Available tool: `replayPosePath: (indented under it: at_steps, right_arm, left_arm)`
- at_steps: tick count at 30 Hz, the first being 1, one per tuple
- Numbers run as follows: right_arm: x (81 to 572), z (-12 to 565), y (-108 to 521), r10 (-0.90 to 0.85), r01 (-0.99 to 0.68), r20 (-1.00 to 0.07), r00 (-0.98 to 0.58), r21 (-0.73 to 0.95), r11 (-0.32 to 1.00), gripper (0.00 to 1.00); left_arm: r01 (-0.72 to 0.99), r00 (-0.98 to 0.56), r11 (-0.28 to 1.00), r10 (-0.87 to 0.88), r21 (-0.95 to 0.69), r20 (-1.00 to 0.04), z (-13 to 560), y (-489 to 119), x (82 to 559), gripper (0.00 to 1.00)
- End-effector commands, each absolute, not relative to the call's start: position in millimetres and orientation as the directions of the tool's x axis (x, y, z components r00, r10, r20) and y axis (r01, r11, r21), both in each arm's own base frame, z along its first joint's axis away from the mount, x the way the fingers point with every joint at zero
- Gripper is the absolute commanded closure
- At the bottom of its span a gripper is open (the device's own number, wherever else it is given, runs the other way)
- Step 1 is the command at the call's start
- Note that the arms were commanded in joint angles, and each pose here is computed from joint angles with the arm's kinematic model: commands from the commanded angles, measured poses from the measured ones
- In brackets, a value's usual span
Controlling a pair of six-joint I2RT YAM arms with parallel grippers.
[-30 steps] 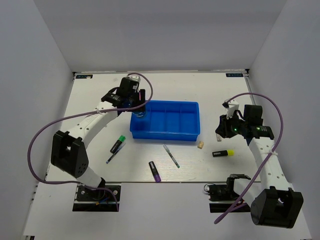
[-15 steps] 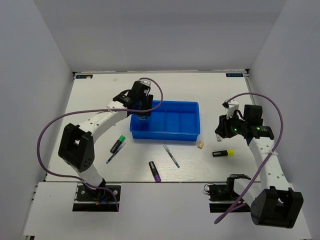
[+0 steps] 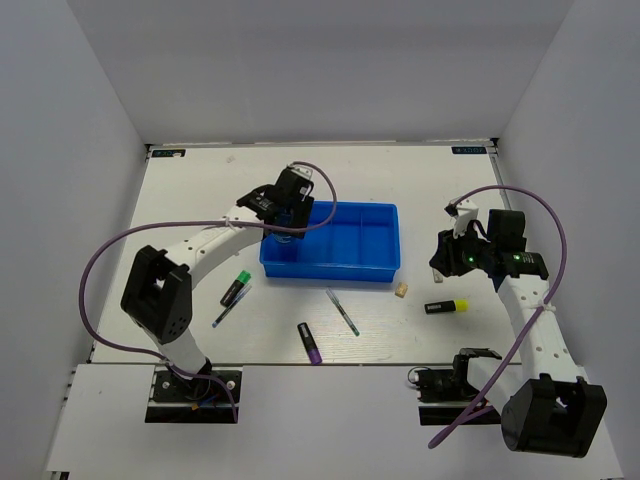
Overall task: Sort the stationery into containers
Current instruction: Place the stationery in the storage box, then pick up the pen from the center of the board.
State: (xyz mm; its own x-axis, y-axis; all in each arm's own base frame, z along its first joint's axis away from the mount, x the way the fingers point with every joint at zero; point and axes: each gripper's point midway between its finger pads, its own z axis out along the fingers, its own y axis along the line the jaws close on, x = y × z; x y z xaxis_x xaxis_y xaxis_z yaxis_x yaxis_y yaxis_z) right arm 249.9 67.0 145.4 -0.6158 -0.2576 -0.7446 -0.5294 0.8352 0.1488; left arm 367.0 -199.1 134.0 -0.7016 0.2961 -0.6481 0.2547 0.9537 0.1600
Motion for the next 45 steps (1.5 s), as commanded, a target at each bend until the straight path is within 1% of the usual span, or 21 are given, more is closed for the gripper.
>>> replayPosePath:
  at_steps: [1,10,12,14,17,21,26,30,32,34,35,36,37,38,39,40,41,42,43,44,45]
  right_arm:
    - [251.9,152.7,68.6,-0.259,-0.541,-0.768,-0.586,0.132,0.831,0.58]
    - [251.5,152.2,69.0,-0.260,-0.542,-0.766,-0.588,0.134,0.830,0.57]
    - [251.6,152.4,68.8,-0.260,-0.541,-0.767,-0.587,0.132,0.831,0.56]
    - [252.1,154.4,68.3,-0.257,-0.539,-0.770,-0.584,0.131,0.832,0.53]
    - [251.5,153.2,68.4,-0.258,-0.539,-0.768,-0.586,0.132,0.832,0.50]
    - [251.6,152.2,68.7,-0.258,-0.540,-0.766,-0.589,0.135,0.831,0.49]
    - [251.9,152.0,67.8,-0.258,-0.537,-0.765,-0.590,0.133,0.833,0.46]
    - [250.3,150.7,68.2,-0.258,-0.537,-0.761,-0.596,0.138,0.832,0.41]
    - [251.6,151.5,68.1,-0.261,-0.539,-0.763,-0.592,0.134,0.832,0.39]
    - [250.9,151.9,68.2,-0.263,-0.541,-0.763,-0.591,0.133,0.830,0.30]
    - [251.4,153.9,68.0,-0.258,-0.538,-0.763,-0.593,0.136,0.832,0.10]
    - [252.9,155.0,66.5,-0.250,-0.525,-0.761,-0.598,0.137,0.840,0.09]
    - [252.8,156.4,66.3,-0.236,-0.511,-0.760,-0.606,0.145,0.847,0.09]
    - [254.4,160.7,67.2,-0.232,-0.516,-0.768,-0.597,0.145,0.844,0.09]
    - [251.9,159.8,69.2,-0.235,-0.525,-0.764,-0.601,0.156,0.836,0.09]
    - [249.3,162.1,73.1,-0.236,-0.542,-0.769,-0.594,0.166,0.823,0.09]
    - [247.8,159.9,73.8,-0.238,-0.546,-0.766,-0.598,0.171,0.820,0.22]
    - [245.6,161.4,79.0,-0.247,-0.575,-0.774,-0.583,0.178,0.798,0.42]
    - [243.4,161.4,82.5,-0.246,-0.587,-0.773,-0.585,0.194,0.786,0.66]
    - [242.9,161.7,83.2,-0.244,-0.590,-0.773,-0.585,0.199,0.783,1.00]
    - [240.4,162.7,87.1,-0.246,-0.607,-0.776,-0.580,0.210,0.767,1.00]
  left_arm:
    - [0.231,-0.675,0.955,0.294,0.186,-0.676,142.5,-195.1,371.7,0.90]
    - [0.243,-0.693,0.951,0.308,0.190,-0.651,124.9,-193.9,358.3,0.88]
    - [0.249,-0.695,0.949,0.313,0.192,-0.648,123.9,-194.8,357.1,0.70]
    - [0.252,-0.694,0.949,0.314,0.191,-0.647,123.4,-195.5,356.6,0.44]
    - [0.255,-0.689,0.948,0.316,0.190,-0.652,126.1,-198.4,356.8,0.26]
    - [0.258,-0.677,0.950,0.307,0.175,-0.669,137.7,-203.9,358.9,0.22]
    - [0.271,-0.650,0.949,0.302,0.159,-0.697,157.3,-211.3,356.2,0.09]
    - [0.260,-0.639,0.953,0.290,0.155,-0.712,167.9,-208.0,354.2,0.02]
    - [0.250,-0.629,0.955,0.286,0.159,-0.723,176.1,-203.7,352.3,0.02]
    - [0.238,-0.618,0.959,0.270,0.151,-0.739,185.9,-199.8,348.3,0.07]
    - [0.230,-0.594,0.965,0.245,0.130,-0.766,202.4,-196.3,343.2,0.12]
    - [0.227,-0.595,0.966,0.241,0.127,-0.767,202.7,-192.3,339.0,0.20]
    - [0.214,-0.596,0.968,0.235,0.130,-0.767,202.1,-185.5,333.9,0.52]
    - [0.203,-0.614,0.970,0.230,0.131,-0.755,193.1,-179.5,325.7,0.72]
    - [0.179,-0.568,0.979,0.186,0.100,-0.802,217.4,-169.1,316.8,0.88]
    - [0.147,-0.572,0.985,0.162,0.094,-0.804,217.1,-160.3,310.7,1.00]
    - [0.107,-0.569,0.990,0.139,0.095,-0.810,211.0,-136.2,294.6,1.00]
    - [0.090,-0.574,0.992,0.126,0.091,-0.809,206.8,-128.0,289.8,1.00]
    - [0.040,-0.579,0.997,0.077,0.066,-0.812,206.6,-111.3,281.2,0.91]
    - [0.013,-0.629,0.996,0.074,0.085,-0.774,176.4,-92.3,268.4,0.79]
    - [0.012,-0.646,0.997,0.069,0.081,-0.760,167.7,-86.4,262.6,0.69]
